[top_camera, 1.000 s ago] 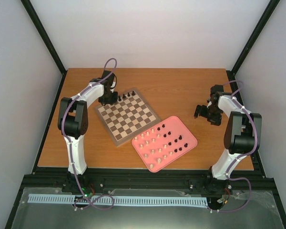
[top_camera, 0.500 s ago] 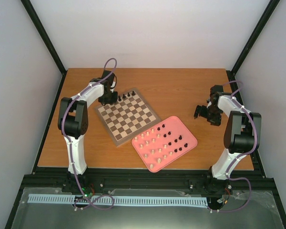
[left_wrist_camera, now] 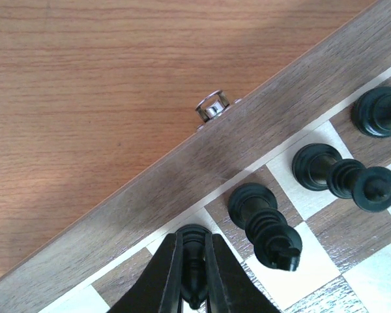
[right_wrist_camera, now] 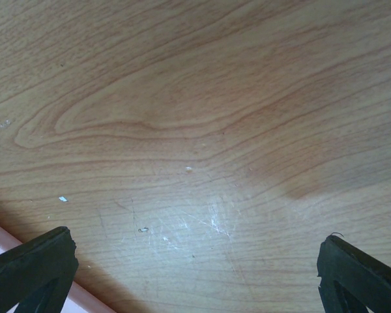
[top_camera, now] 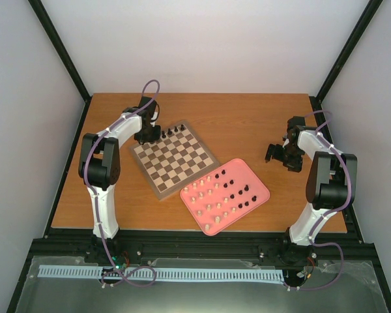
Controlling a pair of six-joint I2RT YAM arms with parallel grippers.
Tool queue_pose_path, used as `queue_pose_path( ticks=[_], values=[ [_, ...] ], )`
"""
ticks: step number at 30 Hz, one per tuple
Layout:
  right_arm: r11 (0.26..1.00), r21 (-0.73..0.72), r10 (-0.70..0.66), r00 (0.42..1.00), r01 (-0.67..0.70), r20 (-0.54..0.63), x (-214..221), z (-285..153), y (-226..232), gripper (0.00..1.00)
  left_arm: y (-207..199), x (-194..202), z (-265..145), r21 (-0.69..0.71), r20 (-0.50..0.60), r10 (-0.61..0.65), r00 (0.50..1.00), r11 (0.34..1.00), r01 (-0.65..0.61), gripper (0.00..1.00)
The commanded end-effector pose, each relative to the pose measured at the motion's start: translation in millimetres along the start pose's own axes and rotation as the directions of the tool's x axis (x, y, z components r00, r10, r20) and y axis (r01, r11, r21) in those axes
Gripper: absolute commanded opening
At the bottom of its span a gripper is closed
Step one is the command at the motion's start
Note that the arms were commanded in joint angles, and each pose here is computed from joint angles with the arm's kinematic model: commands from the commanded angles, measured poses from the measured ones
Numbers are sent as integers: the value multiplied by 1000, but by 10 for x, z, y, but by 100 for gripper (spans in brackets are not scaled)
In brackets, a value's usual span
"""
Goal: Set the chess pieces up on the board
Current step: Place the chess piece on the chessboard.
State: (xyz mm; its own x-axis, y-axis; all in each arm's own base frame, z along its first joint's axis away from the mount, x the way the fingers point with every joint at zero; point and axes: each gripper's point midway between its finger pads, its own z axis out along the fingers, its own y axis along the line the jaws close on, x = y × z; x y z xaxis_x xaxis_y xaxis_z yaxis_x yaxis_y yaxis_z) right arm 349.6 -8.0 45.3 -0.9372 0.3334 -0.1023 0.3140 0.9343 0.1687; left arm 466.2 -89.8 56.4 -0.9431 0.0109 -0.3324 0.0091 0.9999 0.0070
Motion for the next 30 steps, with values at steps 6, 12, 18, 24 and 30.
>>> queue_pose_path(
  ticks=[6, 12, 18, 24, 30],
  values=[
    [1000, 1, 1, 1000, -1, 8, -35, -10, -18, 100, 63, 19, -82, -1, 1, -9, 1000, 1000, 9, 11],
    [1000, -1, 1, 1000, -1, 5, -28, -4, -15, 100, 51, 52, -95, 9, -4, -7, 1000, 1000, 7, 23],
    [1000, -5, 0, 1000, 0, 3, -26, 0, -6, 100, 68, 50, -140, 2, 5, -6, 1000, 1000, 6, 32],
    [1000, -9, -1, 1000, 1, 4, -26, -4, 2, 100, 88, 58, -284, -1, 12, -5, 1000, 1000, 5, 47],
    [1000, -3, -3, 1000, 3, 6, -19, -14, -10, 100, 92, 82, -842, 26, 75, -15, 997, 1000, 13, 74]
  ],
)
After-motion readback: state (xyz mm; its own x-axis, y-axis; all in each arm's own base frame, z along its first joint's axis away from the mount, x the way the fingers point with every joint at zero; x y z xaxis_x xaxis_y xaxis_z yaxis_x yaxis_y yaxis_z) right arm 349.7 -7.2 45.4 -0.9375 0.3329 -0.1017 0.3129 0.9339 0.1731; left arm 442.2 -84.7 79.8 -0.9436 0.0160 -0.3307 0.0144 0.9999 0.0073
